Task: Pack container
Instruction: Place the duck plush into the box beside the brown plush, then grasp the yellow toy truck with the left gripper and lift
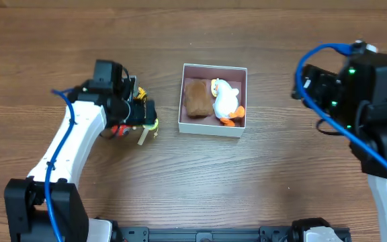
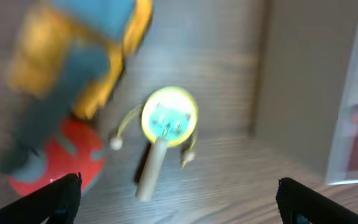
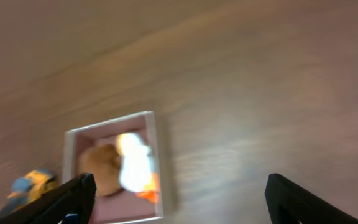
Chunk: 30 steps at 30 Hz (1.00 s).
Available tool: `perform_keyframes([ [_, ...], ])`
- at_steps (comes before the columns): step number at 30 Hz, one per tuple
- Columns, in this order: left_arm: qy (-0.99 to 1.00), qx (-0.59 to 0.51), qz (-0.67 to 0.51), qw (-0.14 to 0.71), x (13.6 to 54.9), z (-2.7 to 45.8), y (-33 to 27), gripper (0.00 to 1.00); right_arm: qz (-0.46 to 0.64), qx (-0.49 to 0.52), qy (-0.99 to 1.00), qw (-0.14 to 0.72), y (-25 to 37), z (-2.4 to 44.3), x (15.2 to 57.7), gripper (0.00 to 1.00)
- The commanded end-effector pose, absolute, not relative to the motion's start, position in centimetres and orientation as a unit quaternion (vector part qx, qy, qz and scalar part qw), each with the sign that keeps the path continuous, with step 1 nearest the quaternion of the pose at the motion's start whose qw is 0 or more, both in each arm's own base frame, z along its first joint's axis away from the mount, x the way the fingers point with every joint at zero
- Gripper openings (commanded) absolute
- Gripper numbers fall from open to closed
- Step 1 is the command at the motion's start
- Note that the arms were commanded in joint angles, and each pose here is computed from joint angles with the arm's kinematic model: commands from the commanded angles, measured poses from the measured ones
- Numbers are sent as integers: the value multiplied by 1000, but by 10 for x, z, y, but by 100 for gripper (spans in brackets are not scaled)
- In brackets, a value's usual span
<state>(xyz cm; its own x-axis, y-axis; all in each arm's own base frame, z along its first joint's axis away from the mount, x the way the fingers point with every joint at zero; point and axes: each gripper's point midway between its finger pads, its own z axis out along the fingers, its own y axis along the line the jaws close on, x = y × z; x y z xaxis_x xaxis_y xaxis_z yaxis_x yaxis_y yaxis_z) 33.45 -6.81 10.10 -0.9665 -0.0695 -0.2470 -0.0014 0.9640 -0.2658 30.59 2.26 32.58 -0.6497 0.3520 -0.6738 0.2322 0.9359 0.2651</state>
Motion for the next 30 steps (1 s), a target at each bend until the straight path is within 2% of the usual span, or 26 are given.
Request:
perform_keyframes([
  [1,967,-23,-107,231,386,182,-57,100,57,192,907,370,2,318,305,92],
  [3,962,-29,-77,262,398,208,-47,100,51,198,913,353,-2,310,304,93],
  [4,960,-26,-64,272,403,217,-43,96,49,198,916,345,-2,306,304,93],
  [7,961,28,-44,272,408,224,-42,93,46,198,923,327,-1,297,305,92],
  [9,965,77,-41,246,406,209,-45,100,42,199,928,311,-1,289,307,92],
  [13,978,122,-32,165,398,163,-44,100,37,199,936,289,-1,277,311,92],
  [18,984,147,-12,95,401,110,-37,91,31,200,943,265,-1,260,315,90],
  [25,987,148,35,60,410,71,-18,93,27,200,947,250,-1,249,315,87],
  [30,986,162,18,24,402,48,-18,86,28,200,945,257,-1,251,318,87],
])
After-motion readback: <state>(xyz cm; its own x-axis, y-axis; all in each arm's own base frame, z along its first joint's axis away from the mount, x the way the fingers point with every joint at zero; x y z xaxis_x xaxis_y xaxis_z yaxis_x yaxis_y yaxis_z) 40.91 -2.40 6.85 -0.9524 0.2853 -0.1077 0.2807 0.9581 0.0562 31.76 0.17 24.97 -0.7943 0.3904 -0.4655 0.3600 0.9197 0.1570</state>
